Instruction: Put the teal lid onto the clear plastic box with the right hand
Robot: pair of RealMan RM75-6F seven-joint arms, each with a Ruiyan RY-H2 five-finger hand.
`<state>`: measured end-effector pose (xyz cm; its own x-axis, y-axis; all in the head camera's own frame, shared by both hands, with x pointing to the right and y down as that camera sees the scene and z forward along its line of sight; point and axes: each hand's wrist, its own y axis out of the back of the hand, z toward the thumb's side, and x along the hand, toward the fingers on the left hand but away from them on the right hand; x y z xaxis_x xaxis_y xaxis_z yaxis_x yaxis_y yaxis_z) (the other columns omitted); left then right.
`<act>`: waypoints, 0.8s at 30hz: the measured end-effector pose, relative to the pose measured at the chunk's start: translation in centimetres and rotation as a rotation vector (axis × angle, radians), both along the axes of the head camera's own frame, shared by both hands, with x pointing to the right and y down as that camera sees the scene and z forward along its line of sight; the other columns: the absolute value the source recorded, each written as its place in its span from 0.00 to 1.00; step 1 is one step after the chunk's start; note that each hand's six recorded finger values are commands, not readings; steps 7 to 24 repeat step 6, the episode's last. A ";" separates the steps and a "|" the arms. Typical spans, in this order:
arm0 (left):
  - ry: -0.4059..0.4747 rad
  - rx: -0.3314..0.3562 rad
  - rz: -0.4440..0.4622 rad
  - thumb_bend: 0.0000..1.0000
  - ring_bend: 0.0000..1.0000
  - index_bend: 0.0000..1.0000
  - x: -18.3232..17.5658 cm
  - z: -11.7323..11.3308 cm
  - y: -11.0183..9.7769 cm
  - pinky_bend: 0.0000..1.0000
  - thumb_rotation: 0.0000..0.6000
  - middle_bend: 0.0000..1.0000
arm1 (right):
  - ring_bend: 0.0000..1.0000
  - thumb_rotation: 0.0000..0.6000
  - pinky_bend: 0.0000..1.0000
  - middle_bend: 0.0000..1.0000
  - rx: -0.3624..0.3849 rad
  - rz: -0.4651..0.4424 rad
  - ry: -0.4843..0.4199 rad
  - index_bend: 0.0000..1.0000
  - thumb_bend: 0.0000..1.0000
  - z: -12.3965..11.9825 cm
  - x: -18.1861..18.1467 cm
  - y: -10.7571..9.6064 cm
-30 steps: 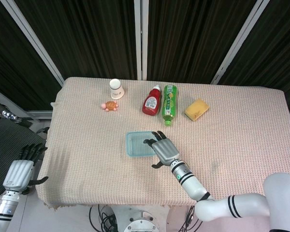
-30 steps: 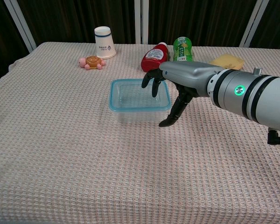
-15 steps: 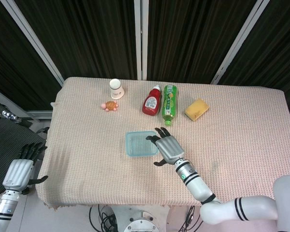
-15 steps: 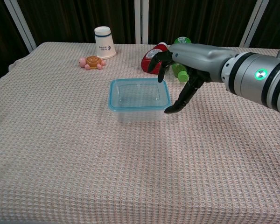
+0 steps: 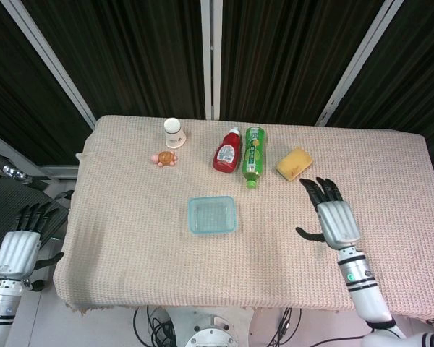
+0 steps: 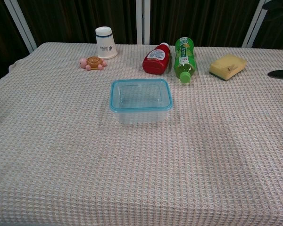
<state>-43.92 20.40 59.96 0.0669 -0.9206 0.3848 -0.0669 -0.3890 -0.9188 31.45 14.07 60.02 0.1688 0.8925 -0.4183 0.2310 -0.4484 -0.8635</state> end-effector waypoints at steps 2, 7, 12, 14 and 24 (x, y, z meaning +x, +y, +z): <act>-0.025 0.026 0.003 0.00 0.00 0.14 0.0 -0.5 -0.3 0.00 1.00 0.06 | 0.00 1.00 0.00 0.06 0.018 0.036 0.000 0.00 0.08 -0.9 2.6 1.4; -0.036 0.054 0.010 0.00 0.00 0.14 0.5 -1.3 -0.5 0.00 1.00 0.06 | 0.00 1.00 0.00 0.06 0.041 0.082 -0.006 0.00 0.08 -2.1 6.4 4.4; -0.036 0.054 0.010 0.00 0.00 0.14 0.5 -1.3 -0.5 0.00 1.00 0.06 | 0.00 1.00 0.00 0.06 0.041 0.082 -0.006 0.00 0.08 -2.1 6.4 4.4; -0.036 0.054 0.010 0.00 0.00 0.14 0.5 -1.3 -0.5 0.00 1.00 0.06 | 0.00 1.00 0.00 0.06 0.041 0.082 -0.006 0.00 0.08 -2.1 6.4 4.4; -0.036 0.054 0.010 0.00 0.00 0.14 0.5 -1.3 -0.5 0.00 1.00 0.06 | 0.00 1.00 0.00 0.06 0.041 0.082 -0.006 0.00 0.08 -2.1 6.4 4.4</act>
